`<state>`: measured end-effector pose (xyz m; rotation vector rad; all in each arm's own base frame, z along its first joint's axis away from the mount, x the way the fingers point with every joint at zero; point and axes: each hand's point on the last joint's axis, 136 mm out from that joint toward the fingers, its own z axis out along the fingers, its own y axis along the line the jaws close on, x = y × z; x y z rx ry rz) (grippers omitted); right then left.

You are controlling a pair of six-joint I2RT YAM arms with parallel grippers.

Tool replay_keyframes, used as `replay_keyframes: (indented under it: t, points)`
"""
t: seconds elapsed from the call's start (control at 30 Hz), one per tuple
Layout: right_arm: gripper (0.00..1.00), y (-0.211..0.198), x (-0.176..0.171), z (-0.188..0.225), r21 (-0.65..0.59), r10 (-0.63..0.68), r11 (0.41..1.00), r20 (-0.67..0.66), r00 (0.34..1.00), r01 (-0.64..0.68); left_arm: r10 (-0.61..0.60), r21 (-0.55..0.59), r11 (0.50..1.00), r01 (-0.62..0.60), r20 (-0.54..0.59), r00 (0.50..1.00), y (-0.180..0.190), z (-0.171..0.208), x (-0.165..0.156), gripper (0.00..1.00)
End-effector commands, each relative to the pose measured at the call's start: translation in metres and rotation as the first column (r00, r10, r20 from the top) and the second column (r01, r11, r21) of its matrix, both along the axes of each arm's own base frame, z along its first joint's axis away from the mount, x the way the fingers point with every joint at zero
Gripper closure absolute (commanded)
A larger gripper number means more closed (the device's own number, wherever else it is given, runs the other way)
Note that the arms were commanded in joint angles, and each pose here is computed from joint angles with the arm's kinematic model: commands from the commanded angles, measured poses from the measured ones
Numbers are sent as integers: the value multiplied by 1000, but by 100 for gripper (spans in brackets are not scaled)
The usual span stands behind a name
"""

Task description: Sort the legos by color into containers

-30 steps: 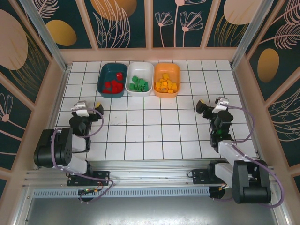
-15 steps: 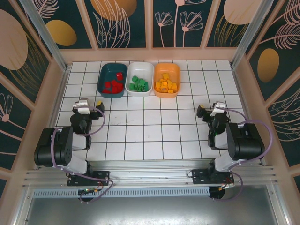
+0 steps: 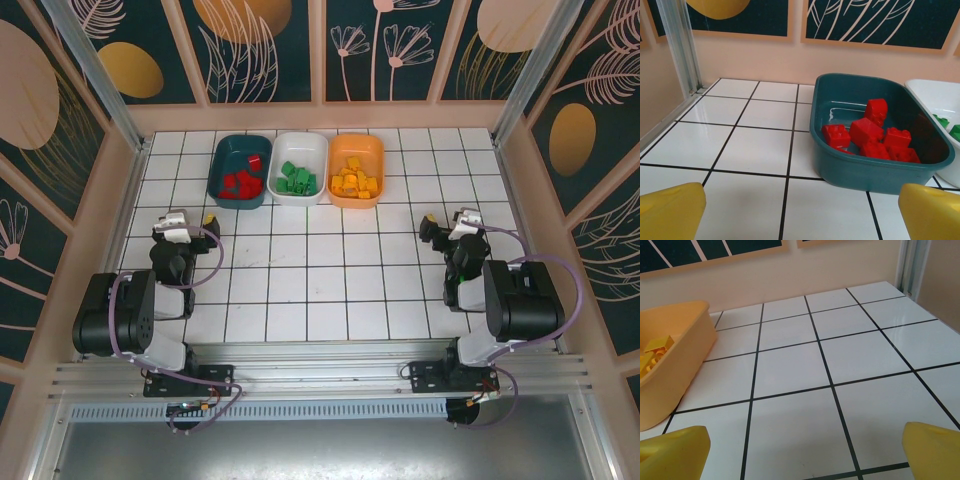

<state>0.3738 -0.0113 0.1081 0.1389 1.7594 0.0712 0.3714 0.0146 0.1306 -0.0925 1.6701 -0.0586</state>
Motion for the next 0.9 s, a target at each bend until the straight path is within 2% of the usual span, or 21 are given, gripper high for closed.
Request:
replay_keyframes:
  t: [0.0,0.87]
  points:
    - [1,0,3,14,-20,-1,1000,51,999,2,4,3,1000,-4,18,1000,0,7,4,2]
    - [1,1,3,14,-20,0,1000,51,999,1,18,19,1000,-19,6,1000,-2,5,7,1]
